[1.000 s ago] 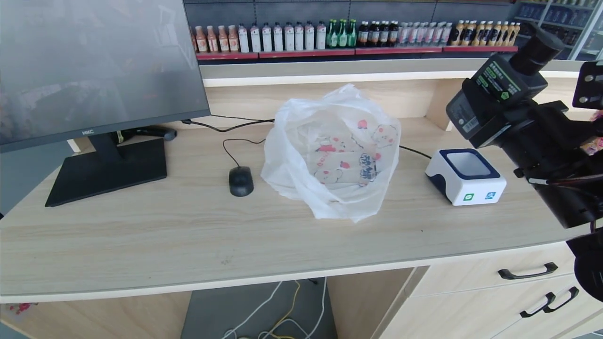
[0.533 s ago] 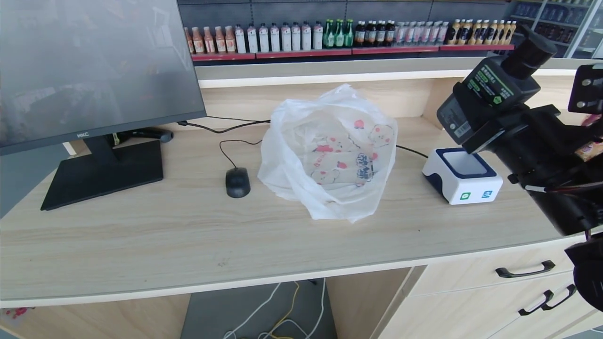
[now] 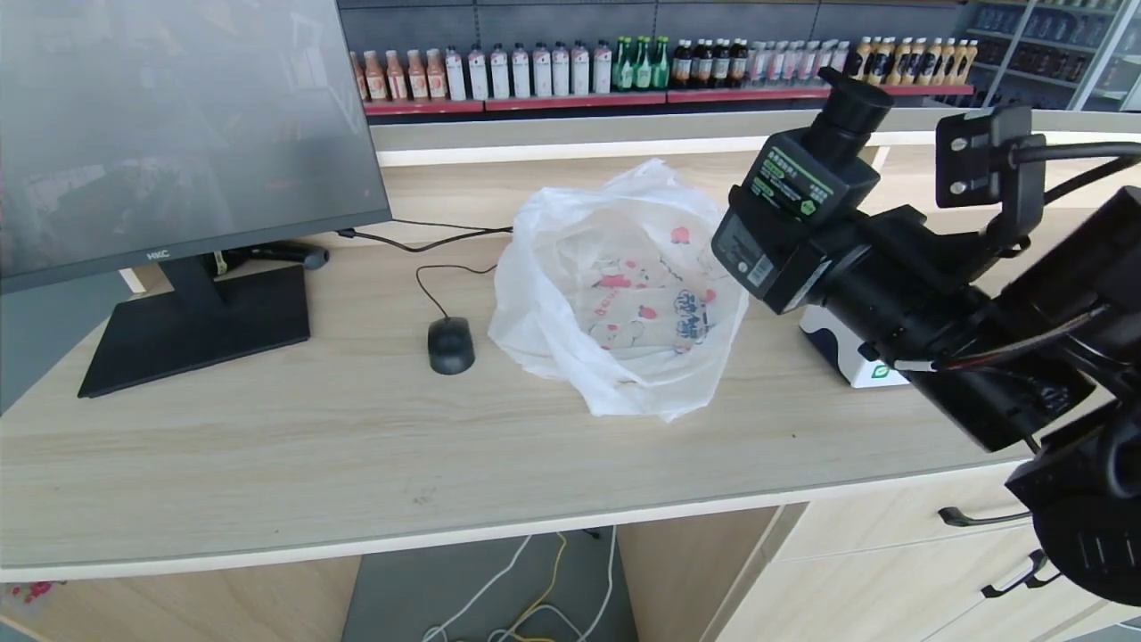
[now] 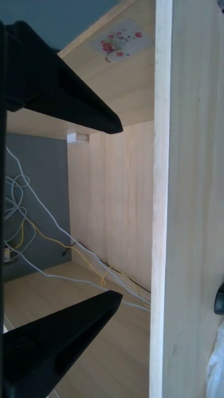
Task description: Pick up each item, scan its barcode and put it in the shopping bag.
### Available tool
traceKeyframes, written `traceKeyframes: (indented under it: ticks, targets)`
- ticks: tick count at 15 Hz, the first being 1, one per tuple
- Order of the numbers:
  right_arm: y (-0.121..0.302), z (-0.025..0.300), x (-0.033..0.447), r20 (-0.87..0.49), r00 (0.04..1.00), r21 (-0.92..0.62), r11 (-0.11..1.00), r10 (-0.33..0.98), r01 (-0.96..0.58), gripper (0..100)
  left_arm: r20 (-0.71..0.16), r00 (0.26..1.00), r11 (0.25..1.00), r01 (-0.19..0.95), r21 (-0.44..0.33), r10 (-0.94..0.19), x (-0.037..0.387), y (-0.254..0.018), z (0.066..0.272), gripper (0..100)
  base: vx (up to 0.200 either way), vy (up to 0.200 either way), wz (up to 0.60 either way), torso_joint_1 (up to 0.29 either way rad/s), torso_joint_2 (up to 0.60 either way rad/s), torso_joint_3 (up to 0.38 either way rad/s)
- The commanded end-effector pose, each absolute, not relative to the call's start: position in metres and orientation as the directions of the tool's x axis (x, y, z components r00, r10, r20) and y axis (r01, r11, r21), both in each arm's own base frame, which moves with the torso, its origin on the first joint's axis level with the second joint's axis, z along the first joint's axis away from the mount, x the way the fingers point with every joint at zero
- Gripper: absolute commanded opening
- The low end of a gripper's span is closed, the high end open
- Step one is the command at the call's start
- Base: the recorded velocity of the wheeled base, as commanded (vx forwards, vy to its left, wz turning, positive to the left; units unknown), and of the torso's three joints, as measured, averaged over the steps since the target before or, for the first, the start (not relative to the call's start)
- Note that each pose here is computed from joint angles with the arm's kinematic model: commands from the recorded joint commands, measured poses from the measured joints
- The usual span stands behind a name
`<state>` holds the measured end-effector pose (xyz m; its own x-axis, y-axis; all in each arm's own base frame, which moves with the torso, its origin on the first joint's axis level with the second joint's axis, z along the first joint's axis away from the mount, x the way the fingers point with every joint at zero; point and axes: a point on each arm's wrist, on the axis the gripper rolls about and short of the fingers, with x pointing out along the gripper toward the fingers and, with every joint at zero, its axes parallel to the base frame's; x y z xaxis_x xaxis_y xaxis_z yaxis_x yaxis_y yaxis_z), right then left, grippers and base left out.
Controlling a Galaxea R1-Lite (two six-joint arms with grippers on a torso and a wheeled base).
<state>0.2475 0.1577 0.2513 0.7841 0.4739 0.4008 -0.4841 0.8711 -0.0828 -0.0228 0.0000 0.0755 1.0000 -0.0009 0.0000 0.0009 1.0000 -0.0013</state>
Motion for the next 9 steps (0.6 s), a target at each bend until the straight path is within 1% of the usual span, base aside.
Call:
traceKeyframes:
  ticks: [1,4,8,9]
  targets:
    - [0.172,0.276,0.253,0.399,0.784,-0.072,0.869,0.475,-0.490,0,0.000,1.000,1.000,0.000,-0.002,0.000,-0.023,0.000,0.075,100,0.000,0.000,0.00,0.000,0.00,0.000]
    - [0.186,0.277,0.266,0.348,0.795,-0.077,0.861,0.496,-0.504,0,0.000,1.000,1.000,0.002,-0.002,-0.002,-0.023,0.000,0.075,100,0.000,0.000,0.00,0.000,0.00,0.000]
    - [0.213,0.260,0.279,0.307,0.785,-0.079,0.837,0.537,-0.542,0,0.000,1.000,1.000,0.002,-0.002,-0.002,-0.023,0.000,0.075,100,0.000,0.000,0.00,0.000,0.00,0.000]
    - [0.225,0.253,0.289,0.300,0.782,-0.079,0.831,0.546,-0.550,0,0.000,1.000,1.000,0.000,-0.002,0.000,-0.023,0.000,0.075,100,0.000,0.000,0.00,0.000,0.00,0.000]
